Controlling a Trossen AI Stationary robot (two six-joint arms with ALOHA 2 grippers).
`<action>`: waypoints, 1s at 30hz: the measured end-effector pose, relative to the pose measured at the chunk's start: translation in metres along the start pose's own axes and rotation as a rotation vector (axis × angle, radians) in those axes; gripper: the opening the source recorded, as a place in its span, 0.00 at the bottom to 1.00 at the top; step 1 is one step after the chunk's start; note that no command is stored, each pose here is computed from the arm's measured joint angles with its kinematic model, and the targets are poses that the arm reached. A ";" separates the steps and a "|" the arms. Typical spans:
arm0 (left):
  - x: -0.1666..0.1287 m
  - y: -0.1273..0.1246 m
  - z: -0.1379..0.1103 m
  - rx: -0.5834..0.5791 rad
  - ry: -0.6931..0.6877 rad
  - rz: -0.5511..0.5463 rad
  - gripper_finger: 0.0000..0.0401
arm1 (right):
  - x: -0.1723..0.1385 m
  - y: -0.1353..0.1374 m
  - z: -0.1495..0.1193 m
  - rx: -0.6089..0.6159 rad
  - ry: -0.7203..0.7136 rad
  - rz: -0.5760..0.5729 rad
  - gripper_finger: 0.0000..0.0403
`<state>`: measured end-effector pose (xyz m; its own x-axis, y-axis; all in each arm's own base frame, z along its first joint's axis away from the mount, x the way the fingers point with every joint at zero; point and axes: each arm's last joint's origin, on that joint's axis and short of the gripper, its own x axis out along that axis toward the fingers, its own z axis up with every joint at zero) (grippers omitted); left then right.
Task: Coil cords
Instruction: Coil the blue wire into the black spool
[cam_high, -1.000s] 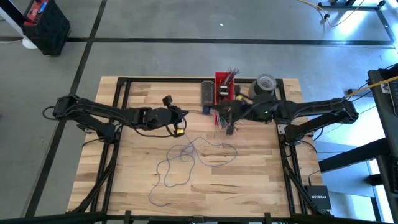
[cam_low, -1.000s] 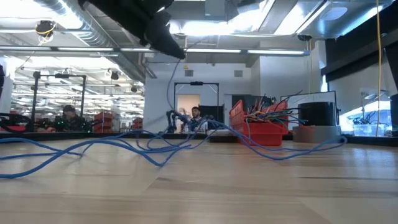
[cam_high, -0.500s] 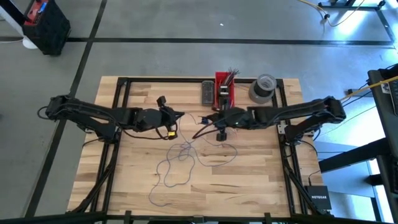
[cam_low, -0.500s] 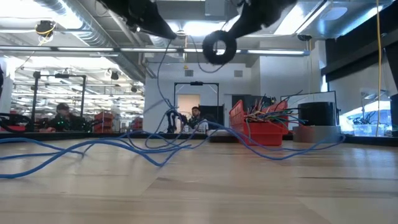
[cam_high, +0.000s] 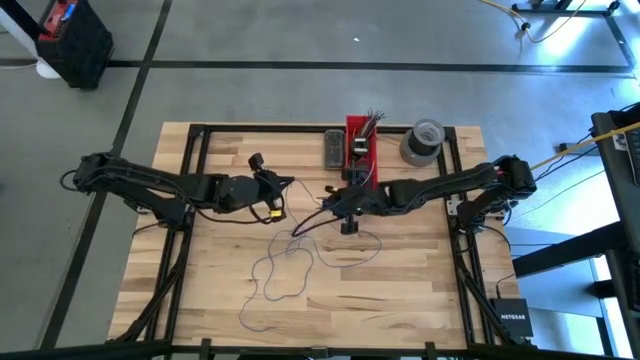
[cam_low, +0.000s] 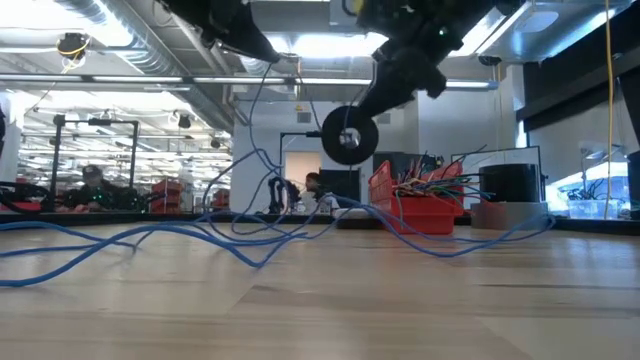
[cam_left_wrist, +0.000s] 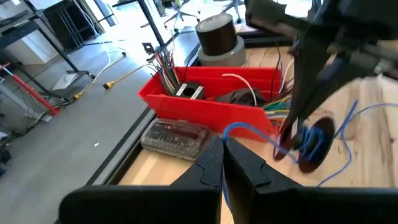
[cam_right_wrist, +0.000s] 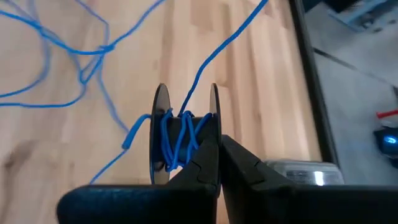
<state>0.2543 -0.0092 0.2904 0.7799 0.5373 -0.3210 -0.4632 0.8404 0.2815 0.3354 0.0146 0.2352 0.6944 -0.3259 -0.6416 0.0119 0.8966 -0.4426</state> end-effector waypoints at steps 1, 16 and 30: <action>0.000 -0.001 0.002 -0.015 -0.014 -0.006 0.00 | 0.003 0.000 0.000 0.002 0.001 -0.023 0.02; 0.006 -0.027 0.013 -0.100 -0.158 -0.184 0.00 | 0.034 -0.024 0.024 0.322 -0.326 -0.214 0.02; 0.012 -0.033 0.010 -0.065 -0.156 -0.215 0.00 | 0.032 -0.031 0.031 0.393 -0.452 -0.094 0.02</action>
<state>0.2832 -0.0317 0.2867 0.9164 0.3331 -0.2220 -0.3023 0.9394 0.1620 0.3792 -0.0142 0.2481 0.9131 -0.3271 -0.2433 0.2934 0.9416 -0.1651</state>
